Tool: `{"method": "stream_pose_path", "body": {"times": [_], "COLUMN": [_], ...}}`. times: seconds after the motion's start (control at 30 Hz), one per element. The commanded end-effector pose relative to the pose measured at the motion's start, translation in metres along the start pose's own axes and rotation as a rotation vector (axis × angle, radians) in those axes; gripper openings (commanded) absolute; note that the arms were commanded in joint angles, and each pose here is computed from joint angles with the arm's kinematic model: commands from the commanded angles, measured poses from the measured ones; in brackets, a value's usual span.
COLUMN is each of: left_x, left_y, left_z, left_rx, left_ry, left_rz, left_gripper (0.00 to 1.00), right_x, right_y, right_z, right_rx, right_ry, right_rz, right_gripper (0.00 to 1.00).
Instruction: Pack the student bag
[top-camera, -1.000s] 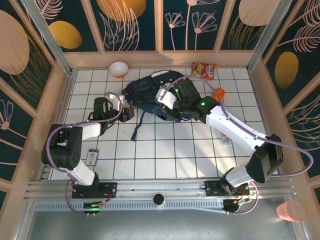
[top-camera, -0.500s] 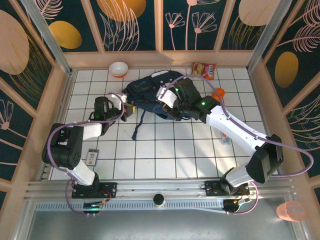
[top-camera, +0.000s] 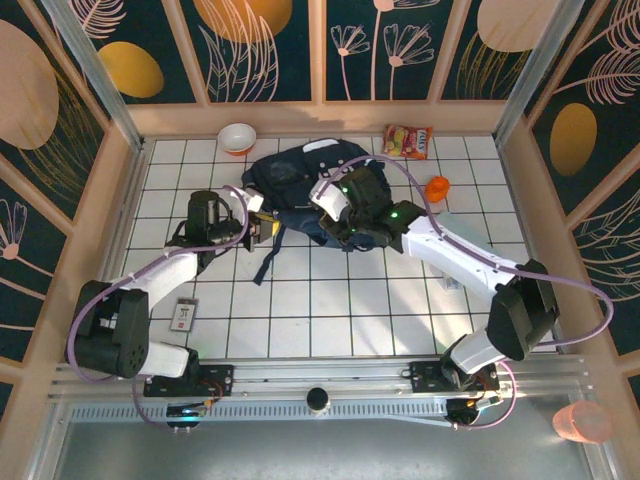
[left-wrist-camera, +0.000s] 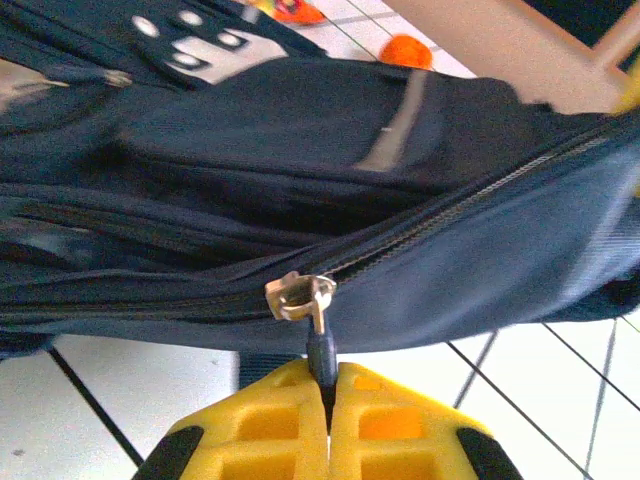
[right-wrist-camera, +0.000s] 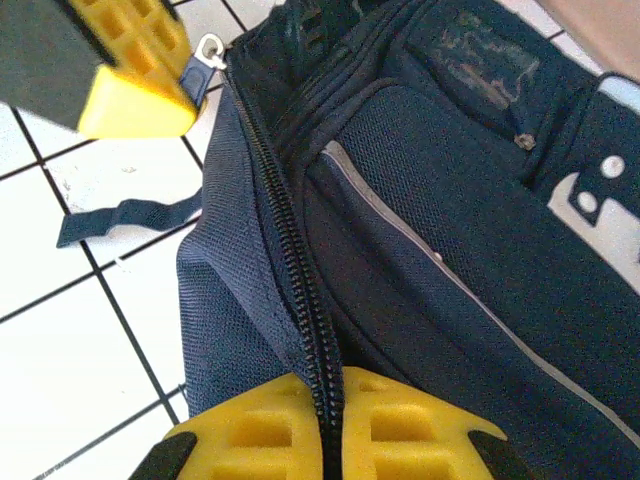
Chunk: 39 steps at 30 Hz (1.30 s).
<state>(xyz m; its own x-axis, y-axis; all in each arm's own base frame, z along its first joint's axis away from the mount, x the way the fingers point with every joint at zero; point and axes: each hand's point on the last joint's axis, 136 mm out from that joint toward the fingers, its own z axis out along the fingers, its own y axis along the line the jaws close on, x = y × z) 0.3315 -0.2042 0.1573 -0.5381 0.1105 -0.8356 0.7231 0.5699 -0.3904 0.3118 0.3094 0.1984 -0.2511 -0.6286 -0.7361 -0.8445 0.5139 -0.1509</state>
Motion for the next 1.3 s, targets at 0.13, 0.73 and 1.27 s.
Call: {"method": "stream_pose_path", "body": {"times": [0.13,0.73,1.27], "left_x": [-0.005,0.067,0.091], "left_y": [-0.091,-0.026,-0.045], "left_z": [0.006,0.017,0.018], "left_rx": [0.3,-0.077,0.007], "left_ry": [0.092,0.306,0.429], "left_rz": [0.118,-0.113,-0.087], "left_gripper": [0.0,0.0,0.0], "right_x": [-0.045,0.106,0.097], "right_y": [-0.01,0.026,0.038], "right_z": [0.024,-0.028,0.042], "right_rx": [0.026,-0.006,-0.099], "right_ry": [-0.208,-0.069,-0.087], "right_rz": [0.117,1.461,1.549], "right_gripper": [0.0,0.53,0.3]}}
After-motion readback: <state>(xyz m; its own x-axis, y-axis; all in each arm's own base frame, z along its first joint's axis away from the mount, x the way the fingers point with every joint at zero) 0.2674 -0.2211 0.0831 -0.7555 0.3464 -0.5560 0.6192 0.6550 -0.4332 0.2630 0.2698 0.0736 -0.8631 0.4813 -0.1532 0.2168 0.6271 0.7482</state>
